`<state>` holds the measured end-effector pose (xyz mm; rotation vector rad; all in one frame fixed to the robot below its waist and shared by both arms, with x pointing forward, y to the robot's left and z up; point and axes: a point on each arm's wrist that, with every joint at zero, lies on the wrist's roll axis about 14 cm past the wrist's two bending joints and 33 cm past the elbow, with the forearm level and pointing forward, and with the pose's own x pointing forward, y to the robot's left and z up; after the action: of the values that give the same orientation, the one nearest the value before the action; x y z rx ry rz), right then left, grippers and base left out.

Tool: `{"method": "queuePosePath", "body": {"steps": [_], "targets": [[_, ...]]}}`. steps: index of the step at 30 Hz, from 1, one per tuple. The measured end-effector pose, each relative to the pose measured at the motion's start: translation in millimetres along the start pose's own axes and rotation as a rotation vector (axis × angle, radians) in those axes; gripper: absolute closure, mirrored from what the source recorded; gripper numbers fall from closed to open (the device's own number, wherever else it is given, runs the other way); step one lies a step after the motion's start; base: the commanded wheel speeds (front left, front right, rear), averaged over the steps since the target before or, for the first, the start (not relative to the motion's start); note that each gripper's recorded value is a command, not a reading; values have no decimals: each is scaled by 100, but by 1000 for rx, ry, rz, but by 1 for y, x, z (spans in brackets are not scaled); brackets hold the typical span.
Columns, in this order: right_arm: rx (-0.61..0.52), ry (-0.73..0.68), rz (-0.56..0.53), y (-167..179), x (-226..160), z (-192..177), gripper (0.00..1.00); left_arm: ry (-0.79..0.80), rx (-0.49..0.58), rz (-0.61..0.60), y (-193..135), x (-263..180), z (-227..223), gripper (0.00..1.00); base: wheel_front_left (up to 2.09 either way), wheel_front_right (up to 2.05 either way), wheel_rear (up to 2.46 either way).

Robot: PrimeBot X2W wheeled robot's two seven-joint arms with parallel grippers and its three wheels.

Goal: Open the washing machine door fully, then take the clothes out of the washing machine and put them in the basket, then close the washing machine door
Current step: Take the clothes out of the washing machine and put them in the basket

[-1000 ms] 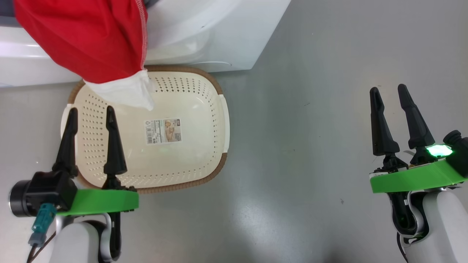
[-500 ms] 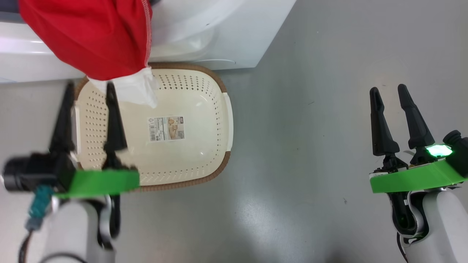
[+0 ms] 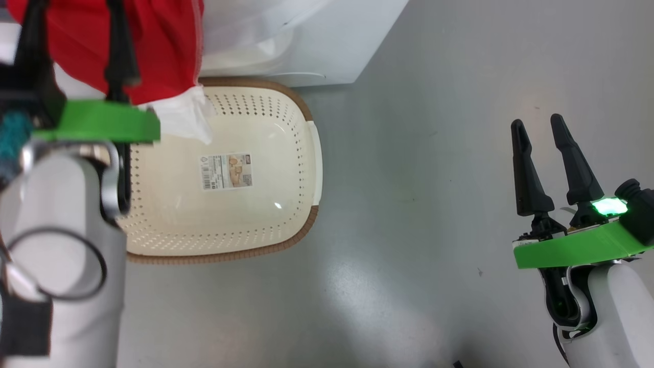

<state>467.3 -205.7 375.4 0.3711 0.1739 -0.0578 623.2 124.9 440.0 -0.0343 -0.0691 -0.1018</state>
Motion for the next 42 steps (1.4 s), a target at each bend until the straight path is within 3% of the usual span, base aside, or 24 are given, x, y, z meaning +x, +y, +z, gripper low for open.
{"method": "queuePosePath", "body": {"steps": [11,19,20,21,22,23,33,42], "targets": [[1,15,-24,-7,-1,-7,0,114,52,-62,-15,44,-25,0,0,0,0],[-2,-6,-24,-7,5,0,0,199,112,-47,-9,57,-46,0,0,0,0],[-2,-9,-24,-7,5,1,0,208,114,-47,-9,58,-48,3,0,0,0],[-3,-11,-26,-8,5,1,0,229,116,-45,-10,61,-52,52,0,0,0],[-3,-11,-28,-8,5,1,0,240,118,-46,-10,61,-54,80,0,0,0],[-3,-10,-29,-9,4,1,0,253,119,-47,-10,61,-57,100,0,0,0],[2,-20,-36,-9,3,5,0,258,71,-21,-7,62,-59,100,0,0,0],[9,-33,-28,-5,4,9,0,61,-16,33,5,63,-7,100,0,0,0]]}}
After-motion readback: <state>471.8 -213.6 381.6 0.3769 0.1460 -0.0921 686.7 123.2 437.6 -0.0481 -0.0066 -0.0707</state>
